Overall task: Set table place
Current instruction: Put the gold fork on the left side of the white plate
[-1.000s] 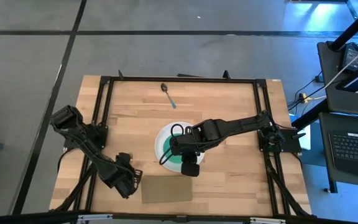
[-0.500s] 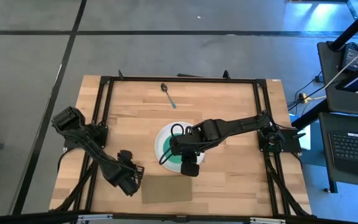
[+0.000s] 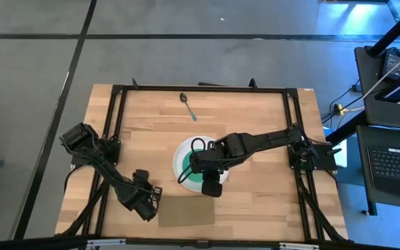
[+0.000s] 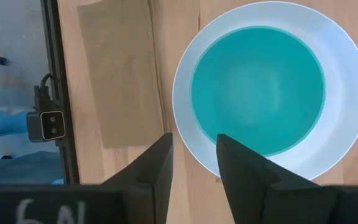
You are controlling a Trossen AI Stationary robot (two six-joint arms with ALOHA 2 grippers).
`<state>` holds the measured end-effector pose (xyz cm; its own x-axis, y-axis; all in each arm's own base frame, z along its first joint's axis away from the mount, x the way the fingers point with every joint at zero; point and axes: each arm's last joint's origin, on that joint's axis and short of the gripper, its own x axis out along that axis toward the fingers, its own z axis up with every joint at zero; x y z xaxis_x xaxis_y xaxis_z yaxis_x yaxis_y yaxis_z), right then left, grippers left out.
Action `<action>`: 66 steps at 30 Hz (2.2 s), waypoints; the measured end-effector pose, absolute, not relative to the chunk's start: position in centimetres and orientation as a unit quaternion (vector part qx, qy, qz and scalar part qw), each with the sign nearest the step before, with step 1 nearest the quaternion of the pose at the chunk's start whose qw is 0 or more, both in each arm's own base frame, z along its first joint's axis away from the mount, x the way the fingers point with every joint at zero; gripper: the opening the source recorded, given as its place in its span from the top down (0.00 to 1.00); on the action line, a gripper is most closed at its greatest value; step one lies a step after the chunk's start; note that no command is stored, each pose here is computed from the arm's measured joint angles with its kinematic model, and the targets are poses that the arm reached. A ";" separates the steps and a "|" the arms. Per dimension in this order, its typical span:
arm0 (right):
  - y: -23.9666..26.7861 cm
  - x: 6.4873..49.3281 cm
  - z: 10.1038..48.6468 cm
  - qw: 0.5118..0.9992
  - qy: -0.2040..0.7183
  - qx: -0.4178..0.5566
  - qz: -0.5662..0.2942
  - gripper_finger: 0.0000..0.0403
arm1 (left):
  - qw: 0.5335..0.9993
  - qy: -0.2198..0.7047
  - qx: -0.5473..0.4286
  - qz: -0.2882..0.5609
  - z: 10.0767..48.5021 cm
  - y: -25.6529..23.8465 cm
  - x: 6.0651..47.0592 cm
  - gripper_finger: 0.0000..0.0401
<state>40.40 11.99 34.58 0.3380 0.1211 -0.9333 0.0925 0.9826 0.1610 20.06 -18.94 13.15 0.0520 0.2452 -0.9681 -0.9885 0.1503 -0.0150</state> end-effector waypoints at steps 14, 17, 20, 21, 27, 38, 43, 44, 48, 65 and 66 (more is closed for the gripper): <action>12.0 40.4 34.6 0.813 0.575 0.093 0.009 0.69 | 0.593 0.455 -0.412 0.521 15.1 -18.5 21.6 0.98; 12.0 40.4 34.6 0.813 0.575 0.094 0.008 0.69 | 0.590 0.453 -0.410 0.528 15.9 -18.3 22.2 0.98; 12.0 40.5 34.6 0.814 0.573 0.100 0.005 0.69 | 0.584 0.451 -0.418 0.530 16.5 -18.2 22.7 0.99; 12.0 40.5 34.6 0.814 0.572 0.100 0.006 0.69 | 0.582 0.449 -0.422 0.531 16.7 -18.1 22.9 0.99; 12.0 40.5 34.6 0.815 0.571 0.094 0.010 0.69 | 0.569 0.436 -0.438 0.543 18.0 -17.5 24.2 0.99; 12.1 40.1 34.5 0.807 0.586 0.067 0.023 0.69 | 0.549 0.408 -0.436 0.585 20.2 -15.0 26.1 0.99; 12.5 39.6 34.4 0.797 0.601 0.036 0.040 0.69 | 0.534 0.391 -0.441 0.606 20.4 -13.1 26.9 0.98; 12.6 39.5 34.3 0.794 0.605 0.031 0.043 0.69 | 0.534 0.384 -0.442 0.610 20.4 -12.8 27.1 0.98; 12.9 38.9 34.2 0.782 0.621 0.008 0.054 0.69 | 0.545 0.365 -0.435 0.617 20.4 -11.5 27.7 0.99; 14.6 37.6 34.8 0.777 0.619 -0.046 0.103 0.69 | 0.555 0.357 -0.436 0.611 18.8 -8.6 28.7 0.97; 14.5 37.5 35.0 0.778 0.617 -0.046 0.104 0.69 | 0.555 0.358 -0.440 0.609 18.5 -8.7 28.7 0.96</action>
